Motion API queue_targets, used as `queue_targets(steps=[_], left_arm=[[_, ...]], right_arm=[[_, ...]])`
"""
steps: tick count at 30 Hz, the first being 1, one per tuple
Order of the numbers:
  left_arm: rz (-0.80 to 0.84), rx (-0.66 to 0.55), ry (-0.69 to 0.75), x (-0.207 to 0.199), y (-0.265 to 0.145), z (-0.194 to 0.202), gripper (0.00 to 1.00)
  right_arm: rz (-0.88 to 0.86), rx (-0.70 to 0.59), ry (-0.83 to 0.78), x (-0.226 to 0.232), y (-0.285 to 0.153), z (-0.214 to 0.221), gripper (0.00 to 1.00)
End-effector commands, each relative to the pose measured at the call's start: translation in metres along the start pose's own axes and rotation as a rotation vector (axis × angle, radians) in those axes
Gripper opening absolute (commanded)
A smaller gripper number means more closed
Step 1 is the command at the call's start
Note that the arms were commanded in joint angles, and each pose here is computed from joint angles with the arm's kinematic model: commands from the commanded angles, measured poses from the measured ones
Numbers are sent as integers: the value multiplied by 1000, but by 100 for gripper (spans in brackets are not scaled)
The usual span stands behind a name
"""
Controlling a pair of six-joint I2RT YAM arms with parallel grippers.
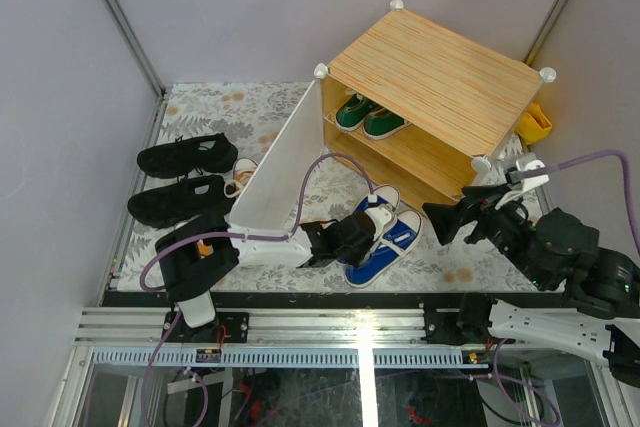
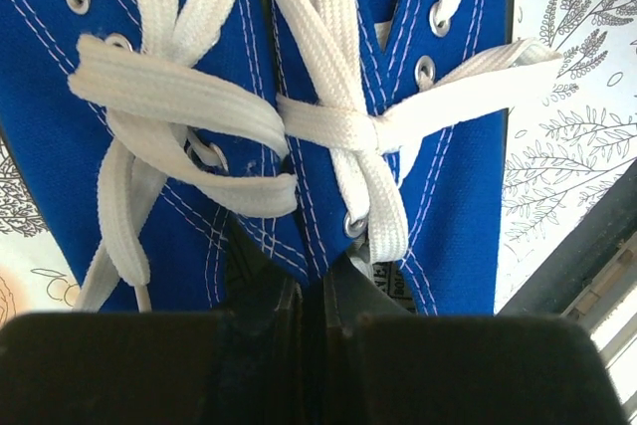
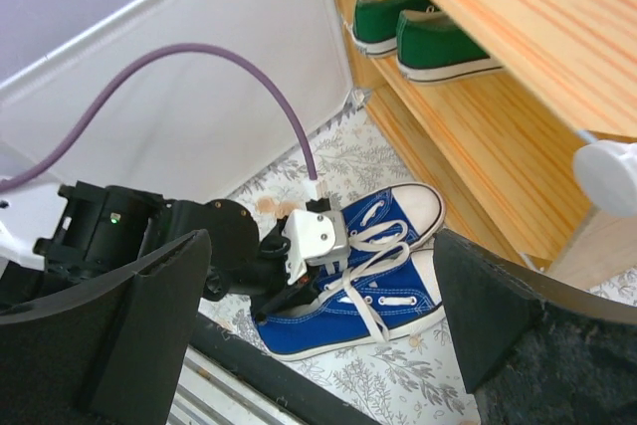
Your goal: Place and organize the shoes in the shoe cabinet
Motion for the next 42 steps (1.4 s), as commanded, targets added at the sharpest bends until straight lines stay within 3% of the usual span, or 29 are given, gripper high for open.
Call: queue_targets(steps=[1, 11, 30, 34, 42], left_arm=[[125, 136, 1, -24, -1, 29, 0], [141, -68, 19, -49, -86, -58, 0], [100, -332, 61, -65, -188, -159, 0], [101, -378, 90, -73, -190, -180, 0], [148, -375, 87, -75, -155, -226, 0]], right_arm=[[47, -53, 2, -16, -13, -24, 99], [50, -97, 9, -24, -24, -43, 99], [61, -120, -2, -31, -31, -59, 99], [61, -123, -4, -30, -30, -61, 99], [58, -140, -2, -34, -37, -71, 99]])
Point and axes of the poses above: each gripper's point midway between its finger pads, its own y axis out along the fingers, its own x axis along the line the jaws close on, z = x × y, the point moved 1 cm from there along -y, back along the fingers, and after that the axes turned 15 degrees about -y, right-handed, at the moved point
